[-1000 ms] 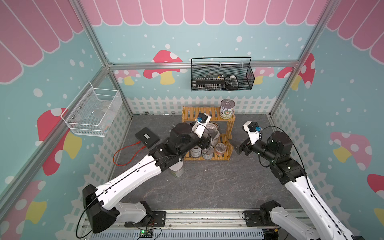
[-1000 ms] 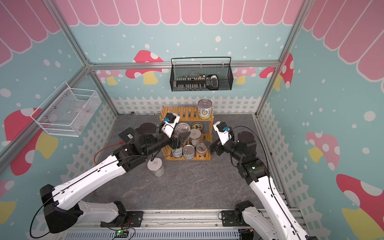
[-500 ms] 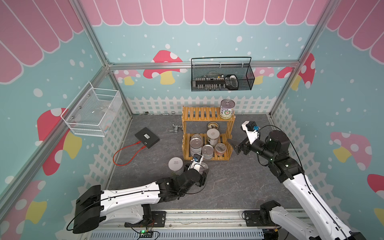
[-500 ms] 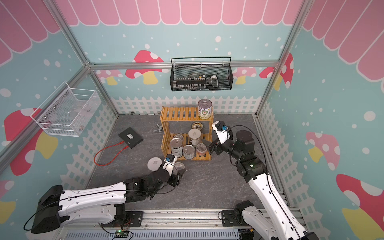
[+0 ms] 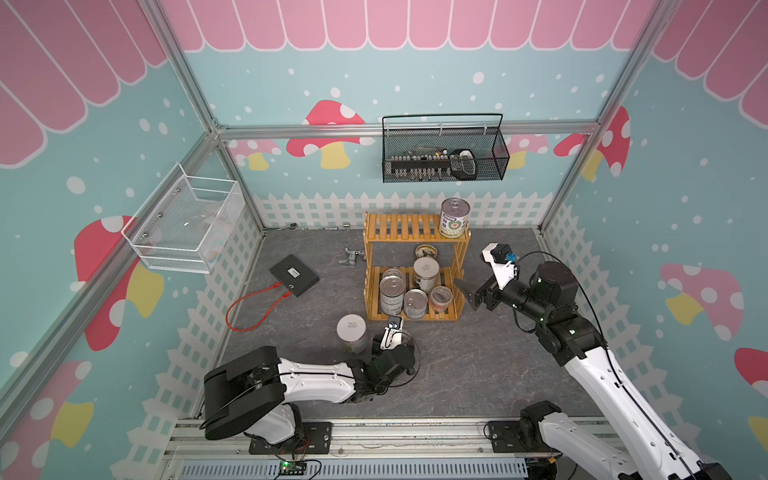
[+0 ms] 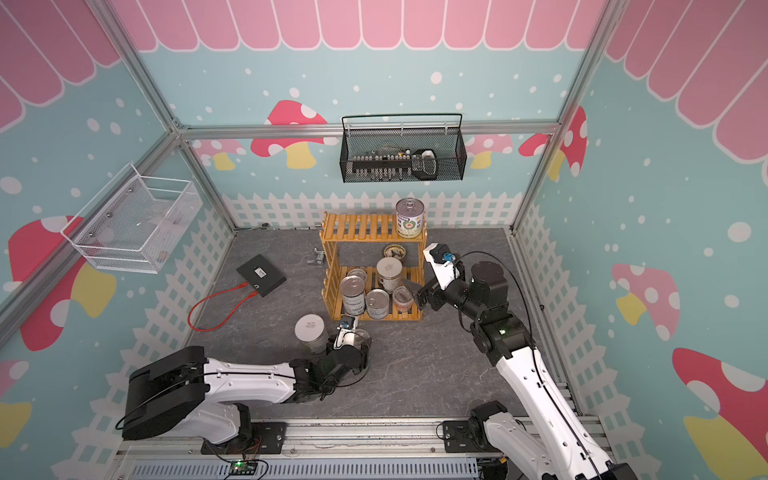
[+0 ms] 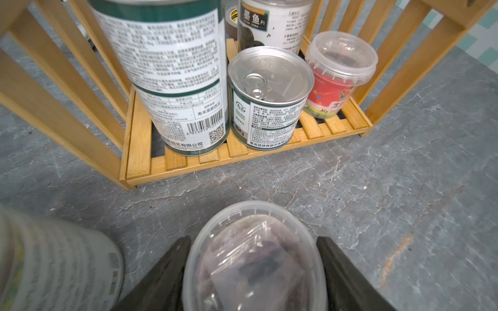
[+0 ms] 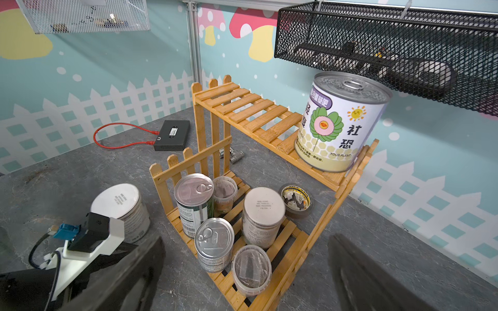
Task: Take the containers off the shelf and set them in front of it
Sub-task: 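Place the container at the center of the board, then pick up a container from the shelf.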
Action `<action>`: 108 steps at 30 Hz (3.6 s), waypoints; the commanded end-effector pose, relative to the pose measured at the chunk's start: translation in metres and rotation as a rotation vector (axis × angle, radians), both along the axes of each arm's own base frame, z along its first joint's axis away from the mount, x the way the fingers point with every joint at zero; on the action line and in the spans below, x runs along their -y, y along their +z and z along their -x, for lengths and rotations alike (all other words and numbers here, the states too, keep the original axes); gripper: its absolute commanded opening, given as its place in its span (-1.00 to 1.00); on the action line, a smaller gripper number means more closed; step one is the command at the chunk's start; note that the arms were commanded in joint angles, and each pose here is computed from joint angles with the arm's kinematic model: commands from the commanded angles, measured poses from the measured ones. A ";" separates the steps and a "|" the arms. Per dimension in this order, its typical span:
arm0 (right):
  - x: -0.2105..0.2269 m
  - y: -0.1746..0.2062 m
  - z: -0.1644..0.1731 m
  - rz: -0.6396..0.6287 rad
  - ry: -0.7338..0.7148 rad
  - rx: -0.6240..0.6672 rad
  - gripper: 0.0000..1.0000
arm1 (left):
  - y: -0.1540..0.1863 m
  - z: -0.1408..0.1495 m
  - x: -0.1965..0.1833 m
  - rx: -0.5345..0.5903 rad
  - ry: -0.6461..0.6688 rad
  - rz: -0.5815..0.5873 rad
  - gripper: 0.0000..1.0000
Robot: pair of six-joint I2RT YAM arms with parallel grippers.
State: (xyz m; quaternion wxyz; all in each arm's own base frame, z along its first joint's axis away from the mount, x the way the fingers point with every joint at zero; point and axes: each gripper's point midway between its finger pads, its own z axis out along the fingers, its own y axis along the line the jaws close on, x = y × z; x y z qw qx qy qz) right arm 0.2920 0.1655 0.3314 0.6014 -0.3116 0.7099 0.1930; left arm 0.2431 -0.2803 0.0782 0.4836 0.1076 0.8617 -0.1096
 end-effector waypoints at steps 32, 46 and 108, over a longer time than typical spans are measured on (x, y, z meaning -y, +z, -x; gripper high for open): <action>0.001 0.005 0.001 0.002 0.000 0.043 0.99 | 0.012 -0.027 -0.013 0.091 0.099 -0.026 0.80; 0.008 0.049 -0.019 -0.025 -0.080 0.112 0.99 | 0.089 -0.013 -0.017 0.180 0.059 0.019 0.98; -0.041 0.089 -0.100 -0.010 0.186 0.130 0.39 | 0.272 -0.052 -0.052 0.357 -0.470 0.390 0.98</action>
